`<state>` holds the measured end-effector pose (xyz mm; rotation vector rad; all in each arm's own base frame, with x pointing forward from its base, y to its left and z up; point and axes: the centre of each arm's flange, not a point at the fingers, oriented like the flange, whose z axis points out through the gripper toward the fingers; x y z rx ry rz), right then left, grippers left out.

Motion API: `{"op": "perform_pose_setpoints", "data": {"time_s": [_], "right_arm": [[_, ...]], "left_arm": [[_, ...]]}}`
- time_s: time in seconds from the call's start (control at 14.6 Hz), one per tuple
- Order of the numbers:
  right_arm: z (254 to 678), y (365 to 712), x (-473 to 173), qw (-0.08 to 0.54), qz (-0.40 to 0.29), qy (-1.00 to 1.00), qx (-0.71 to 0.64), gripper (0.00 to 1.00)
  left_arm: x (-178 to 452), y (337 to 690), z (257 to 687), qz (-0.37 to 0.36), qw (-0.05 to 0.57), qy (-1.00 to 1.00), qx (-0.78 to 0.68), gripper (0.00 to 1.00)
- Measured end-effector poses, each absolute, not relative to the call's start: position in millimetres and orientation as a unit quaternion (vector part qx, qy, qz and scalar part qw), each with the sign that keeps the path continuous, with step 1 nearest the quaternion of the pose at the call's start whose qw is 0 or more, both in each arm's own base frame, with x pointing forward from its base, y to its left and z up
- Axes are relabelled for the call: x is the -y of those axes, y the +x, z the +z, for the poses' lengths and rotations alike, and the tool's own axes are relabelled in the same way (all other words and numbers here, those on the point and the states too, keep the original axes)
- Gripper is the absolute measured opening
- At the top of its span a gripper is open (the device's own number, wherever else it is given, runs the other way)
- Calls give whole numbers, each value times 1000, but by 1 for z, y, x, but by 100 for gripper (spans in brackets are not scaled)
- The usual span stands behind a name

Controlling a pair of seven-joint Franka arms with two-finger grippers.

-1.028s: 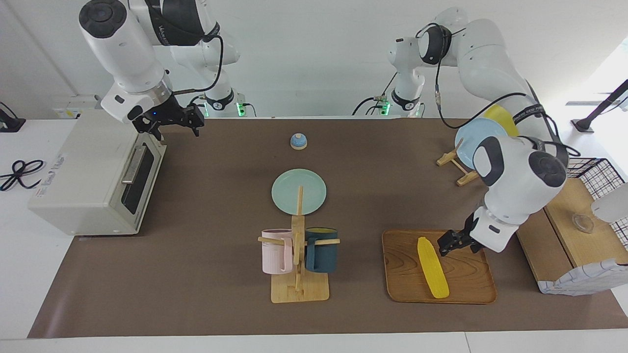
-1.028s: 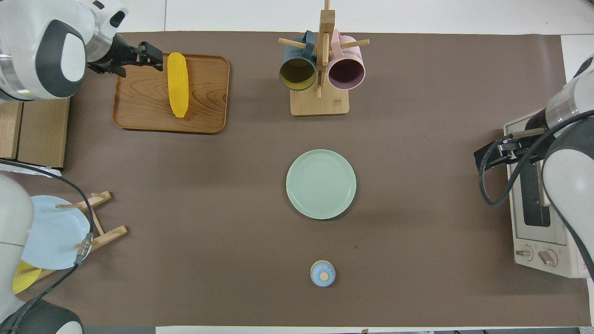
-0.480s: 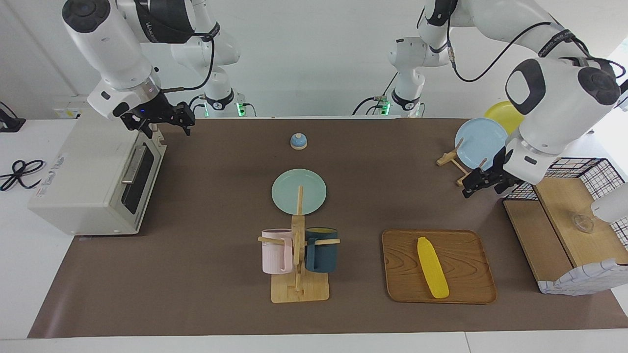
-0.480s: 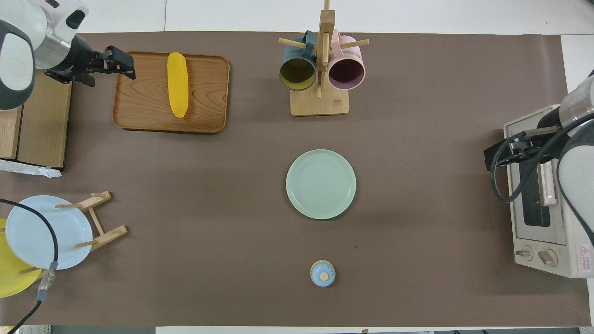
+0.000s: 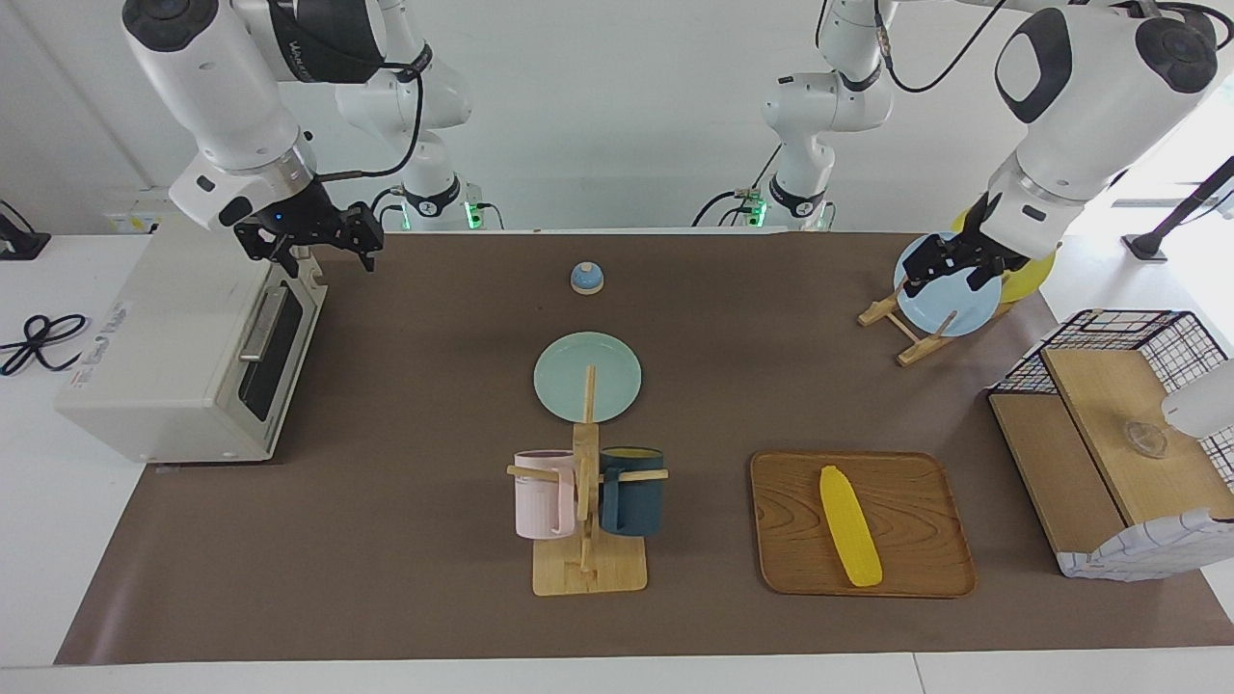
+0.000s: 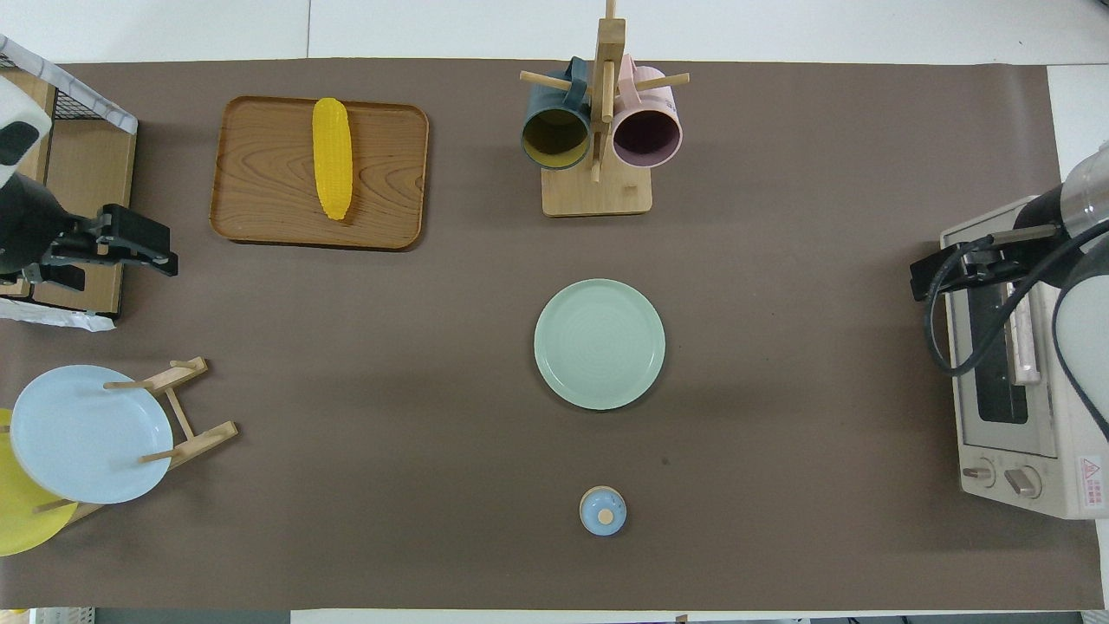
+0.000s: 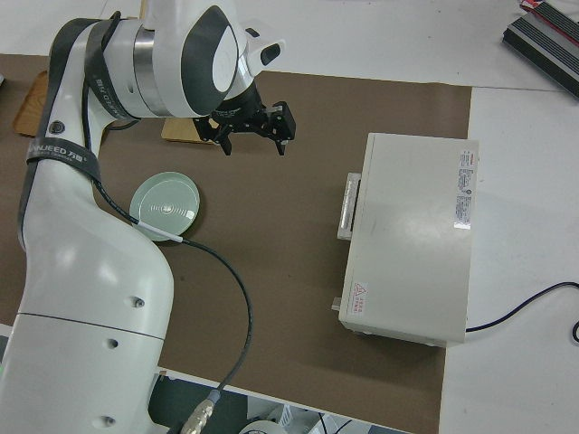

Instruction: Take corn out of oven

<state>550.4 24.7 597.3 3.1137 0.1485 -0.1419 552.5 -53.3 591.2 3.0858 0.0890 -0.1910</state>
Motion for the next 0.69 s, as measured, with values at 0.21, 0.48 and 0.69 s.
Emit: {"op": "perform_pose_setpoints", "data": {"time_s": [0.21, 0.48, 0.69], "right_arm": [[599, 554, -23, 10, -29, 998, -46, 100], [599, 554, -23, 10, -30, 998, -46, 100], [599, 554, -23, 10, -30, 998, -46, 100]], "left_arm": [[59, 539, 588, -65, 23, 997, -23, 100], [64, 541, 589, -55, 24, 998, -18, 100], [65, 541, 590, -54, 24, 998, -18, 100]]}}
